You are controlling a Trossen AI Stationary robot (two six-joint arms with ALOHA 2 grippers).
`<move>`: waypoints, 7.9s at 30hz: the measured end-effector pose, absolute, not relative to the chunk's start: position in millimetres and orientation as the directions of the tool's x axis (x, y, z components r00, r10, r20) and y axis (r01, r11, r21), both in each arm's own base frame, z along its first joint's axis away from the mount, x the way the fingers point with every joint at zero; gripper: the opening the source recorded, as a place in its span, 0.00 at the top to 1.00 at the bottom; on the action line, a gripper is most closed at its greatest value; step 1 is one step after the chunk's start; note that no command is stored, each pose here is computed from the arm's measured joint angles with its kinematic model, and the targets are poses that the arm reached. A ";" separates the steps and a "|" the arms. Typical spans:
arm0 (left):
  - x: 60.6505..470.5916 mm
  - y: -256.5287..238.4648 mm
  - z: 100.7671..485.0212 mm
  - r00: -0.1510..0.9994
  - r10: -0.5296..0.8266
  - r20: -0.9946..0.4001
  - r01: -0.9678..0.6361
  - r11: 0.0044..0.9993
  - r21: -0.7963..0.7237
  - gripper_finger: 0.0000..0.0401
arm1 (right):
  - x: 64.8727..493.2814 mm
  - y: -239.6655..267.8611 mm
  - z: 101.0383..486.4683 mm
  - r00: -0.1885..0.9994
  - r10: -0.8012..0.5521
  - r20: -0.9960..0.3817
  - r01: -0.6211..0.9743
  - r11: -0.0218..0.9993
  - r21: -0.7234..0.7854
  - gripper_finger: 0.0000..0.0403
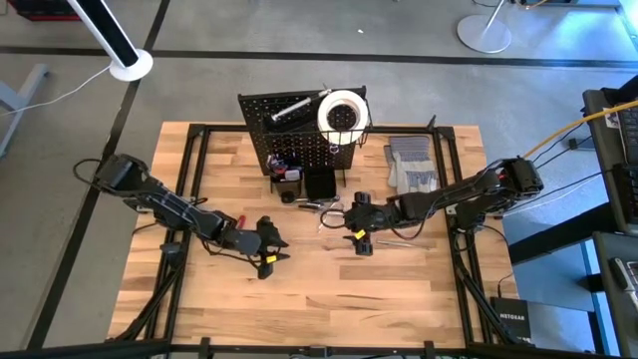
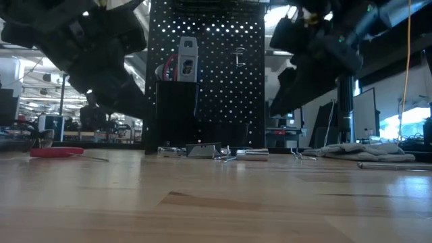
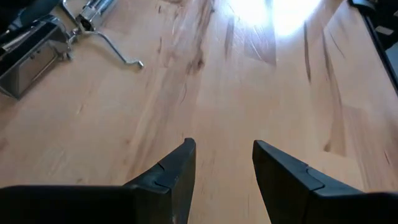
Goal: Hang tools onto peg board
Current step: Put the socket into the right bin on the pegboard, then put the pegboard hook into the right bin on the pegboard
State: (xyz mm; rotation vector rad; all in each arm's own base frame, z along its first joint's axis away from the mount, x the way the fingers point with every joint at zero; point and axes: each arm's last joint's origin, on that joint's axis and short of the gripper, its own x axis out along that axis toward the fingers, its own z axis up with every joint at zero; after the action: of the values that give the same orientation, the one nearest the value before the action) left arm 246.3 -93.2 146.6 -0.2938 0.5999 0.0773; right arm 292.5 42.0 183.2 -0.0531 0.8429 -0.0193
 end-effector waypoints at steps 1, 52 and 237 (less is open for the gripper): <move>246.5 -93.0 146.8 0.826 -0.004 -0.564 -0.166 0.954 -0.249 0.63 | 292.3 38.9 181.6 0.672 -0.049 -0.739 0.007 0.998 -0.059 0.28; 251.0 -92.3 150.1 0.866 0.083 -0.492 -0.217 0.951 -0.222 0.63 | 302.2 16.5 117.9 0.724 -0.114 -0.681 0.119 0.992 -0.039 0.77; 291.7 -114.2 97.4 0.834 0.090 -0.544 -0.386 0.799 -0.460 0.44 | 312.8 -15.6 216.6 0.913 -0.351 -0.206 0.336 0.936 -0.106 0.98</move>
State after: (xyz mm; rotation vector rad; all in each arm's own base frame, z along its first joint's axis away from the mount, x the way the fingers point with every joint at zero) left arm 291.7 -114.2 97.4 -0.5945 0.5287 0.2685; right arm 312.8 -15.6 216.6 -0.0685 0.2248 -0.3540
